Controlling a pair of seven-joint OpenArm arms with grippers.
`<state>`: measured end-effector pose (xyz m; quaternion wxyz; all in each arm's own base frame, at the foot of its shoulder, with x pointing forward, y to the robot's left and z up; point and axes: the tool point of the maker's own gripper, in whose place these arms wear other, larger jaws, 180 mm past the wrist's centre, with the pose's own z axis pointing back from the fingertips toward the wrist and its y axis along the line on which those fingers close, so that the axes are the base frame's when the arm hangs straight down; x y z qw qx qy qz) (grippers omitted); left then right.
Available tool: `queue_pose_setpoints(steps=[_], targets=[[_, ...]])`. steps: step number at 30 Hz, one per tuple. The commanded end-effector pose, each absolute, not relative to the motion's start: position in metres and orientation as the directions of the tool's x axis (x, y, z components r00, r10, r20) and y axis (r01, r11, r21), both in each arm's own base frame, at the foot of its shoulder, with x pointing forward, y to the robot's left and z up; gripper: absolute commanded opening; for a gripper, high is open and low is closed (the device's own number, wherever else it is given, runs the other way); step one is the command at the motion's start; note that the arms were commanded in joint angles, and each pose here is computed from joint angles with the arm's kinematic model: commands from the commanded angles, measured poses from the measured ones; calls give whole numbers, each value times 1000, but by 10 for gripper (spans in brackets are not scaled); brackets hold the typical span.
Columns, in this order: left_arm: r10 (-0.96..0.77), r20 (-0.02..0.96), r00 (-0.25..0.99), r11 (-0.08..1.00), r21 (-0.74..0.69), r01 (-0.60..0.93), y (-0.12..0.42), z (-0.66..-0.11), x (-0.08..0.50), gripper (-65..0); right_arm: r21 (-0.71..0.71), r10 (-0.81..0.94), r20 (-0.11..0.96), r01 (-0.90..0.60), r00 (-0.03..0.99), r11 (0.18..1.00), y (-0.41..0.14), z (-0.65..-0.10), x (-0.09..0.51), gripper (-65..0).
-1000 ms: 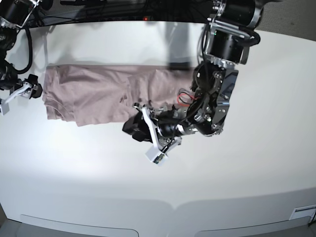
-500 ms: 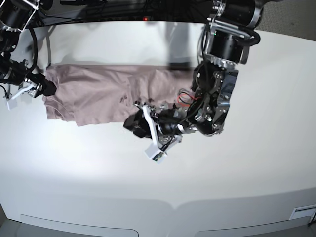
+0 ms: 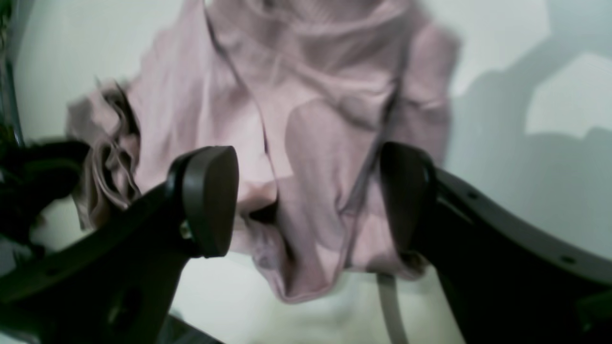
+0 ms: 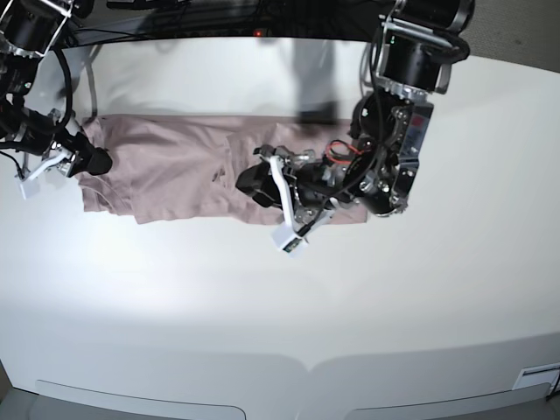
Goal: Fold the T-shirt properly
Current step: 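Grasp the strip with both grippers and lift it off the table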
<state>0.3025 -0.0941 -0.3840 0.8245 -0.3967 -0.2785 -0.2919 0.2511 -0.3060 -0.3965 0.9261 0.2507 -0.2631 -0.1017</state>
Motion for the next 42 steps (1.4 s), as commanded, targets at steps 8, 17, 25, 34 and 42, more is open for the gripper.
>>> queue_pose_setpoints(steps=[8, 17, 25, 34, 42], targets=[[-282, 722, 632, 534, -429, 729, -66, -376, 309, -435, 476, -291, 481, 32, 827, 879, -322, -379, 261, -256], [-221, 720, 658, 513, -487, 706, -67, -374, 302, -435, 358, -268, 580, 55, 769, 932, -361, -360, 278, -256], [-221, 713, 665, 513, -495, 701, -67, -377, 298, -435, 332, -284, 557, 104, 781, 937, -354, -390, 273, -256], [-220, 714, 665, 513, -495, 701, -67, -377, 298, -435, 510, -353, 467, 79, 811, 857, -308, -402, 266, -257], [-220, 714, 665, 513, -495, 701, -67, -377, 298, -435, 629, -377, 441, 19, 815, 777, -289, -383, 266, -261]])
